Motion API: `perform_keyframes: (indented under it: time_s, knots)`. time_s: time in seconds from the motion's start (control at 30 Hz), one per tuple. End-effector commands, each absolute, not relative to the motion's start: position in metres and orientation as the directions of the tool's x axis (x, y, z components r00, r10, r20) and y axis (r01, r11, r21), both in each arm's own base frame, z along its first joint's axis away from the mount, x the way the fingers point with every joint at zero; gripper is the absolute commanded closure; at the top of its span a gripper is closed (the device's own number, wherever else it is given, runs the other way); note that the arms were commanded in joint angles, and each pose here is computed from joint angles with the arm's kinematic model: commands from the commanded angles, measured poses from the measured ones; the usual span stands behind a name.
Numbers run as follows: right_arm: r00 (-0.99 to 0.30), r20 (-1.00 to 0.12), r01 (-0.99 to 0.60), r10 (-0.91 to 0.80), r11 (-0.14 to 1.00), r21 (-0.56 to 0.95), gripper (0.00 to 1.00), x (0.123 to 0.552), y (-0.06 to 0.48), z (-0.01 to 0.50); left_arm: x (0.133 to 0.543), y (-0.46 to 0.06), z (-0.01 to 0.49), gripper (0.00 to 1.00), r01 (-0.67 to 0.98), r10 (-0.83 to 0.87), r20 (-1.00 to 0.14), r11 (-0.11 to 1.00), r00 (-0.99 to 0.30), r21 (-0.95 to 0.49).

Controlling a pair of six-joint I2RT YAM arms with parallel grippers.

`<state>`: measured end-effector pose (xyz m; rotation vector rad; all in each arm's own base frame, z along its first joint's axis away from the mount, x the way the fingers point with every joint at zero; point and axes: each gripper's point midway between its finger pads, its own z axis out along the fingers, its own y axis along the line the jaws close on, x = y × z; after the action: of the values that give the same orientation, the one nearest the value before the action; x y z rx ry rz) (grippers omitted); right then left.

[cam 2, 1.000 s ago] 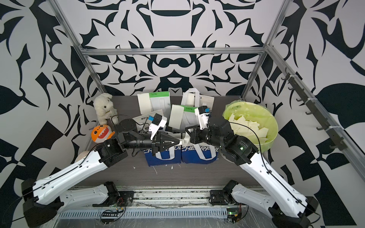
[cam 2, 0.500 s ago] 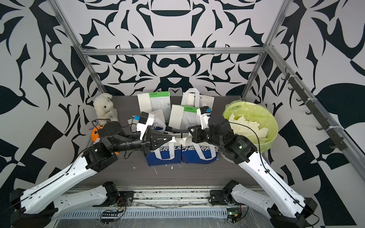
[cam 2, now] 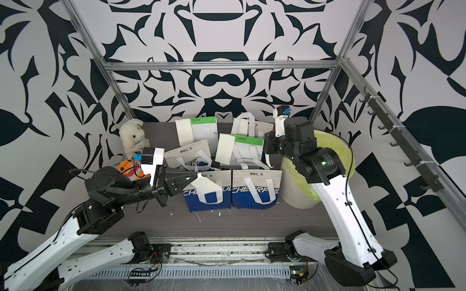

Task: Shred takeout receipts and throw away
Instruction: Place the takeout receipt in the trash bin.

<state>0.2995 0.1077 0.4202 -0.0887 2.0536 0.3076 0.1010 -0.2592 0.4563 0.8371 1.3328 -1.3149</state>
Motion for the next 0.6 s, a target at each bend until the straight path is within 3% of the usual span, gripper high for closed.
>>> perform_keyframes:
  time_s: [0.0,0.23,0.43,0.47,0.57]
  knots:
    - [-0.436,-0.899,-0.007,-0.037,0.999,-0.037,1.0,0.297,0.055,0.434,0.107,-0.259,0.444,1.0,0.949,-0.157,-0.963,0.198,-0.217,-0.246]
    - [-0.419,-0.894,0.275,-0.155,0.917,-0.288,1.0,0.29,-0.012,0.43,0.118,-0.276,0.431,1.0,0.937,-0.11,-0.958,0.202,-0.266,-0.284]
    - [-0.497,-0.865,0.308,-0.065,0.919,-0.246,0.97,0.289,-0.031,0.387,0.125,-0.288,0.426,1.0,0.931,-0.091,-0.952,0.199,-0.293,-0.305]
    - [-0.513,-0.857,0.297,-0.043,0.928,-0.224,0.87,0.289,-0.03,0.38,0.126,-0.29,0.425,1.0,0.93,-0.086,-0.951,0.199,-0.296,-0.308]
    - [-0.563,-0.826,0.276,0.029,0.949,-0.155,0.36,0.29,-0.029,0.36,0.128,-0.293,0.424,1.0,0.928,-0.078,-0.949,0.201,-0.306,-0.315]
